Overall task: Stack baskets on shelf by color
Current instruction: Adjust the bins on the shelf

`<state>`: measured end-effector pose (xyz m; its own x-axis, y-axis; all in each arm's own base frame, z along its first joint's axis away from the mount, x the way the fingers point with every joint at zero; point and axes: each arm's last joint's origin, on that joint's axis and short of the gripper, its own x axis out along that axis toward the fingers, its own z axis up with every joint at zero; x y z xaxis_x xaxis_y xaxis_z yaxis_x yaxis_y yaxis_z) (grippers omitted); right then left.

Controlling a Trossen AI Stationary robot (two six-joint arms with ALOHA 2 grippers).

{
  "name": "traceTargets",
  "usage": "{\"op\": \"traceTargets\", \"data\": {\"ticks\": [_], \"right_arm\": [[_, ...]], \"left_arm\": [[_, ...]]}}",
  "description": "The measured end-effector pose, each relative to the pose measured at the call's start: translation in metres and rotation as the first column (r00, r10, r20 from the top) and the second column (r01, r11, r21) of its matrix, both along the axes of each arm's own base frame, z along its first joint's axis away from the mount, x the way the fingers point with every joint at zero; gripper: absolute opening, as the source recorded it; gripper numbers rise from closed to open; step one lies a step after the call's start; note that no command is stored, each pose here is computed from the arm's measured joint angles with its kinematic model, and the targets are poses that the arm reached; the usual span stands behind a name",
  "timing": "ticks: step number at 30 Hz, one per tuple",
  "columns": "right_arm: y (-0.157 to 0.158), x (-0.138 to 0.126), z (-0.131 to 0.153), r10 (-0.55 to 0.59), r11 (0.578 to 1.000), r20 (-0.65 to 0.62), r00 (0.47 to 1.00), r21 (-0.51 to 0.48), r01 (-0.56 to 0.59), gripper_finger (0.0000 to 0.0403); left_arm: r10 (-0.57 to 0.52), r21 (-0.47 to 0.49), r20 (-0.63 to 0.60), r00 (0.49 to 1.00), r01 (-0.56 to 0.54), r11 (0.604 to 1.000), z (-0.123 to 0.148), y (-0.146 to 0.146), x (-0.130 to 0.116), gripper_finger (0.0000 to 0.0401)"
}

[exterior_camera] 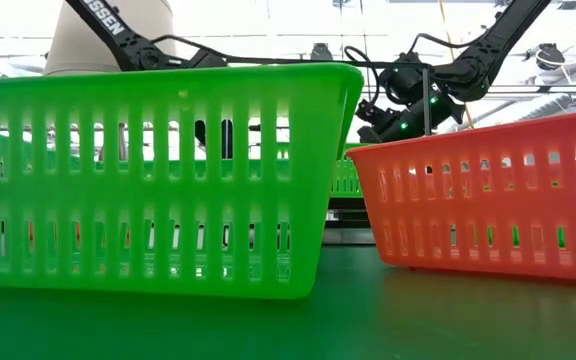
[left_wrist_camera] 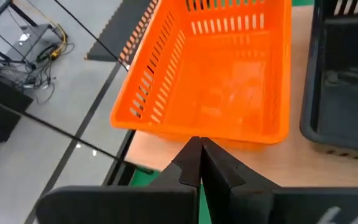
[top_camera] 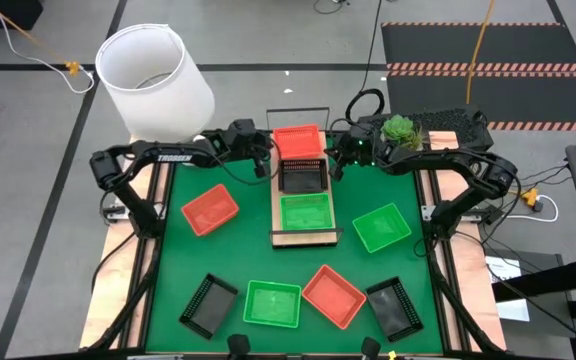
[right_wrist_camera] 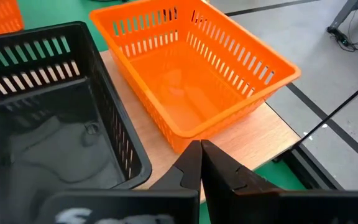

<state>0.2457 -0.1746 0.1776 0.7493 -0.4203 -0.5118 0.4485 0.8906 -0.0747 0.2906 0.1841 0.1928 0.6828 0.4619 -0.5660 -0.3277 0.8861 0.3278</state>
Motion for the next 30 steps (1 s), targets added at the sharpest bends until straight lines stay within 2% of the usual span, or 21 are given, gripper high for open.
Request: {"op": "traceTargets", "data": {"ticks": [12,27,30], "right_arm": [[0.0,0.0,0.0,-0.004,1.0,-0.002,1.0,-0.005,0.004,0.0],[-0.001,0.0,0.0,-0.024,1.0,-0.009,1.0,-0.014,0.023,0.0],[-0.001,0.0,0.0,-0.022,1.0,-0.009,1.0,-0.015,0.022,0.0]], "left_arm": [[-0.005,0.063,0.064,0.998,0.001,0.998,0.005,0.007,0.003,0.0004],[0.056,0.003,0.015,0.998,-0.056,0.998,-0.012,0.019,-0.003,0.0008],[0.048,0.022,0.041,0.998,-0.049,0.999,-0.01,0.019,0.0,0.0004]]}}
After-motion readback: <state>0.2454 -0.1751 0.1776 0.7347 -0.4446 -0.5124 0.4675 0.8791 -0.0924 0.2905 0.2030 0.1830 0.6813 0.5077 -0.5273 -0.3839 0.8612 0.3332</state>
